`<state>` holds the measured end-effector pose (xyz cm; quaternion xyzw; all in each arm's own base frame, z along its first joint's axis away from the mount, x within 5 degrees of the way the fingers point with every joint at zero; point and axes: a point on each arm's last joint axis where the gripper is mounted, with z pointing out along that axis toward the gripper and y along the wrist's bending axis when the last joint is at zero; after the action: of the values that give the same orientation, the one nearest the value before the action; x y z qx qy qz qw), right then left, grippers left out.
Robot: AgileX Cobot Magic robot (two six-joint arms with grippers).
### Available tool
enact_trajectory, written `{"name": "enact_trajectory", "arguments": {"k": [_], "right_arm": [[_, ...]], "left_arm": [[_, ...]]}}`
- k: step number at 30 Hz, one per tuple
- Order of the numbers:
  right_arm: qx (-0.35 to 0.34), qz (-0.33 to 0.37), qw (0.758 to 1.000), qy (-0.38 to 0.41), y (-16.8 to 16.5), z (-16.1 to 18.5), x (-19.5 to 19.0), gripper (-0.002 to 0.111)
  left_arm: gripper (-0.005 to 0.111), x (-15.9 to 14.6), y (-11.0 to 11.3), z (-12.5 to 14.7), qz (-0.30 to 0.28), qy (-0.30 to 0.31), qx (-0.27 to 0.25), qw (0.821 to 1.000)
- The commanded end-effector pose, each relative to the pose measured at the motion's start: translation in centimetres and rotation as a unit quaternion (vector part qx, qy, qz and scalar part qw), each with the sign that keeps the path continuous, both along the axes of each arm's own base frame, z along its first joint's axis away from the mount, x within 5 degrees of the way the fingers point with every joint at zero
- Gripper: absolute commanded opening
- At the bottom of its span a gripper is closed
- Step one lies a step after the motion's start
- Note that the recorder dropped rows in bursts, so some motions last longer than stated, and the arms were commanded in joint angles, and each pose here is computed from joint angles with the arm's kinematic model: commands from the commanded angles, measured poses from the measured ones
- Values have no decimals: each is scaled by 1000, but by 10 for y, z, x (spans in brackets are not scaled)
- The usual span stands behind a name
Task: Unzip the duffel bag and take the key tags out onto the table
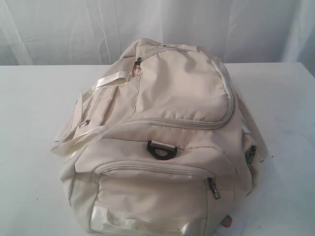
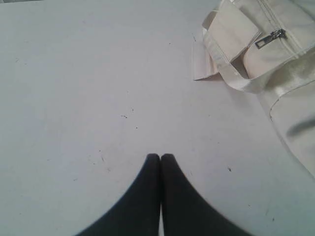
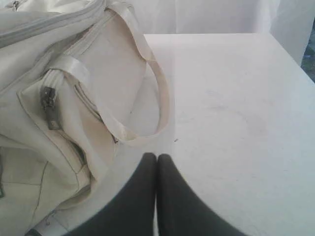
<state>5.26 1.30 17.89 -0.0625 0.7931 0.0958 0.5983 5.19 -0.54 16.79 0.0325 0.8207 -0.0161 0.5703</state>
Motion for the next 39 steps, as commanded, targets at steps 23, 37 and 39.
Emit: {"name": "enact_trajectory", "arguments": {"k": [23,37,39], "right_arm": [[2,1,1000,-10,0,4,0,0],[-9,4,1000,-12,0,4,-1,0],[-9,4,1000,-12,0,4,-1,0]], "left_arm": [[0,6,4,34,18,-198,35,979],[0,-11,11,87,34,-453,-196,869],[0,-13,10,101,28,-446,-222,867]]}}
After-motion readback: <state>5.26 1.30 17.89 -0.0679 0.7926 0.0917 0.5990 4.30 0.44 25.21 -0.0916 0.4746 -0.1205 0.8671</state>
